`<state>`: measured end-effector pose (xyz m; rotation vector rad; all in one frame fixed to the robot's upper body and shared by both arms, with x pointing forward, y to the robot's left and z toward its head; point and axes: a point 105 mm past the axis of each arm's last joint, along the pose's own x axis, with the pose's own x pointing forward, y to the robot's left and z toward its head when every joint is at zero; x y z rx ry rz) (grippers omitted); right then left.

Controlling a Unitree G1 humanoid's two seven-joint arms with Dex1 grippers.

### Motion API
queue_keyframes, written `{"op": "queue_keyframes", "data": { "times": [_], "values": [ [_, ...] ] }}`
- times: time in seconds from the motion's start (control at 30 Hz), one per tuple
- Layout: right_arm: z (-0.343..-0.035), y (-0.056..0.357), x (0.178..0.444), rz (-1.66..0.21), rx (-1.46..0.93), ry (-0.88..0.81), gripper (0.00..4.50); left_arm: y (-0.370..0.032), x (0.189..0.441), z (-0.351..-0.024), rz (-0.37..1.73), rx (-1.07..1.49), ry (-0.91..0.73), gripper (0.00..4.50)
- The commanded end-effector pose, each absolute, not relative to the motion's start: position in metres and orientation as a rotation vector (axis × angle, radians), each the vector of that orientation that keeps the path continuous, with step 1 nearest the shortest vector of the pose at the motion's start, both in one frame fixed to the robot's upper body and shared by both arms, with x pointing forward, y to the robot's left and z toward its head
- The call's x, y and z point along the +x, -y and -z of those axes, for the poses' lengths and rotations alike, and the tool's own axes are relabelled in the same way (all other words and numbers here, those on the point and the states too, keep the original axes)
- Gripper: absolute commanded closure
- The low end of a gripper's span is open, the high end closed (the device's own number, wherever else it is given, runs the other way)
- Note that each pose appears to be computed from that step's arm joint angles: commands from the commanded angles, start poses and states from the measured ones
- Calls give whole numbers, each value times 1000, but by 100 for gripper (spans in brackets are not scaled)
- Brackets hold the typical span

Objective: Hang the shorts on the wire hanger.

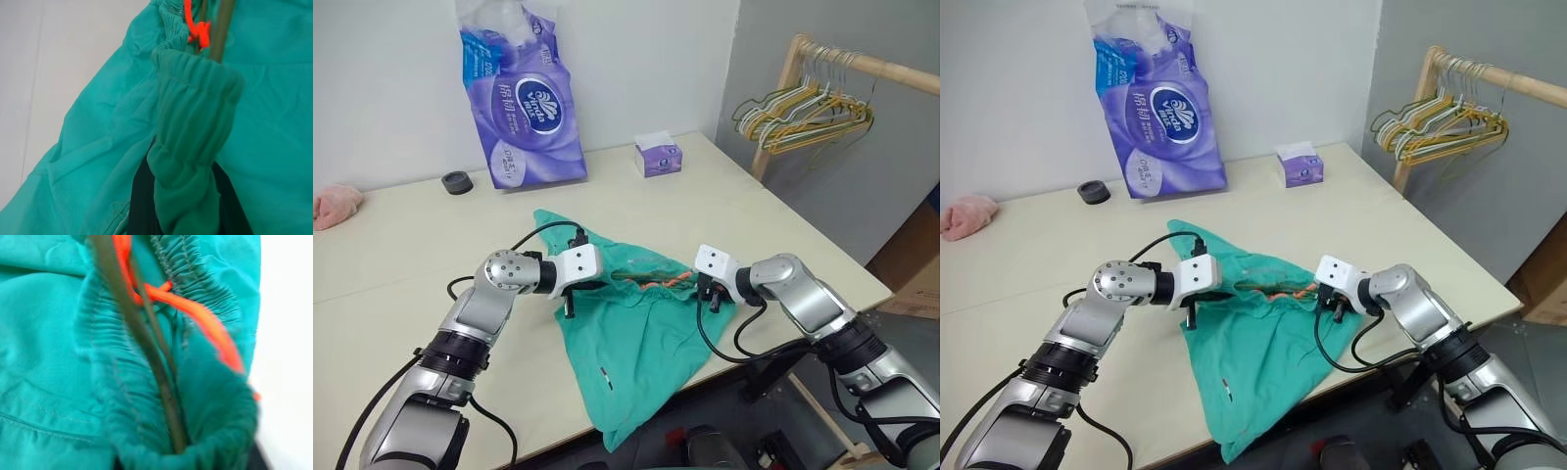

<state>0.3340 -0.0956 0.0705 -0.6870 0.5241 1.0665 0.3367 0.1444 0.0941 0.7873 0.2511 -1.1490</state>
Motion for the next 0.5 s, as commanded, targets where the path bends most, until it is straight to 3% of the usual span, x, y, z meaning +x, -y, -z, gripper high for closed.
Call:
{"op": "queue_keyframes", "data": {
  "times": [0.03, 0.13, 0.37, 0.47, 0.5],
  "values": [
    [-94, 89, 335, -1074, -702, -432, 446, -139, 334, -108, 1177, 796, -193, 450],
    [-97, 89, 332, -1078, -703, -420, 450, -134, 334, -112, 1189, 751, -180, 384],
    [-106, 95, 329, -1055, -695, -404, 450, -146, 343, -131, 1124, 584, -145, 176],
    [-108, 101, 327, -1036, -692, -405, 450, -168, 346, -137, 1089, 509, -186, 176],
    [-109, 104, 326, -1029, -690, -406, 450, -177, 348, -136, 1072, 496, -207, 157]
  ]
}}
